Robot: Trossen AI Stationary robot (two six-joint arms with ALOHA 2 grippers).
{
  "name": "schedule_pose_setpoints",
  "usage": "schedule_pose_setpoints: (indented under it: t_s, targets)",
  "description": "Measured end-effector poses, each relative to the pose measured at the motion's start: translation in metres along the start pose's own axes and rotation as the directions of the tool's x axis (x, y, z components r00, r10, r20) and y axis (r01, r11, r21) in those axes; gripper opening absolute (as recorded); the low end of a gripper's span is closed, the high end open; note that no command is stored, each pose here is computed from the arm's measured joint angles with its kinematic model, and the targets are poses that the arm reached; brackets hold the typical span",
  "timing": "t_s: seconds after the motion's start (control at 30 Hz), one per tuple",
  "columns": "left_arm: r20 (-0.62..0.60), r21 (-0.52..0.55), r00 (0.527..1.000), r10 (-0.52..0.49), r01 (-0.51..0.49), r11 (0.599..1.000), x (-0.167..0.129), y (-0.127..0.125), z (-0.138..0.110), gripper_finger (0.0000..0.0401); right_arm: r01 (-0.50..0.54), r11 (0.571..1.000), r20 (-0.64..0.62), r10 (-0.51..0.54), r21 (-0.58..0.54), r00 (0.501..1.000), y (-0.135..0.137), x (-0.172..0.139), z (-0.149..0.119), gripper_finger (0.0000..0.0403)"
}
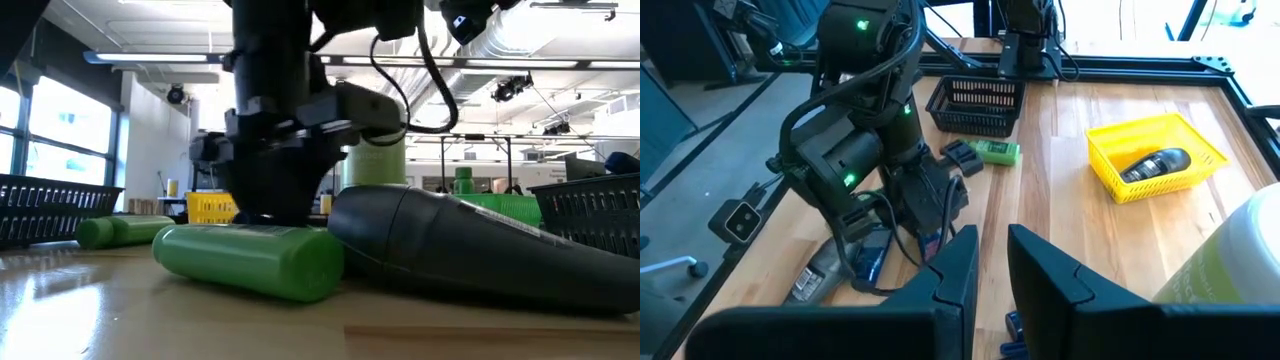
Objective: Pick & Place Travel size toiletries
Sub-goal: Put the shave cream into the left black bin
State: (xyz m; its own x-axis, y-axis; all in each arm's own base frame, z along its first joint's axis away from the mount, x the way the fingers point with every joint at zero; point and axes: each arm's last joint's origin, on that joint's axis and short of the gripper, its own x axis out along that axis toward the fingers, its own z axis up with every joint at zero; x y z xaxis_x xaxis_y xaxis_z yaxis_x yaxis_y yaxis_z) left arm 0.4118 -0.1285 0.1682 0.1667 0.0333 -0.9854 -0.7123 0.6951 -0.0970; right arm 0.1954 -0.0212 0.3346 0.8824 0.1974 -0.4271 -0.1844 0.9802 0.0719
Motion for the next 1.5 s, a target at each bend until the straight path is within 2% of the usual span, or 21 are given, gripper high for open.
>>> schedule_pose_setpoints:
  t_s: [0.33,0.43,0.57,0.8,0.97,1.1,1.2,1.5]
  targets:
    - [-0.019,0.003,0.997,0.072,-0.072,0.997,-0.057,0.025,-0.007,0.0121,0.004,1.000,0.013,-0.003,-0.003,1.000,0.000,0.000,0.001,0.0050]
    - [-0.028,0.011,0.994,0.103,-0.103,0.995,-0.073,0.034,-0.010,0.0121,0.038,0.999,0.009,-0.038,-0.002,0.999,-0.001,0.001,0.001,0.0050]
    - [-0.045,0.026,0.989,0.138,-0.137,0.990,-0.089,0.044,-0.014,0.0121,0.086,0.996,0.007,-0.086,-0.002,0.996,-0.003,0.001,0.001,0.0050]
    - [-0.029,0.074,0.985,0.170,-0.168,0.983,-0.112,0.057,-0.020,0.0120,0.079,0.997,0.030,-0.079,0.000,0.996,-0.003,0.000,0.004,0.0050]
    - [-0.013,0.093,0.979,0.206,-0.204,0.975,-0.127,0.070,-0.033,0.0120,0.082,0.997,0.029,-0.082,0.002,0.996,-0.003,0.000,0.003,0.0050]
    - [-0.012,0.043,0.972,0.233,-0.233,0.972,-0.131,0.090,-0.051,0.0120,0.090,0.996,0.040,-0.090,0.000,0.995,-0.003,0.000,0.005,0.0050]
    - [-0.012,-0.044,0.970,0.243,-0.243,0.969,-0.129,0.109,-0.068,0.0120,0.113,0.994,0.058,-0.112,-0.004,0.992,-0.004,0.000,0.006,0.0050]
    - [-0.006,-0.262,0.993,0.121,-0.118,0.958,-0.102,0.143,-0.111,0.0120,0.150,0.989,0.100,-0.149,0.005,0.984,-0.012,-0.003,0.010,0.0050]
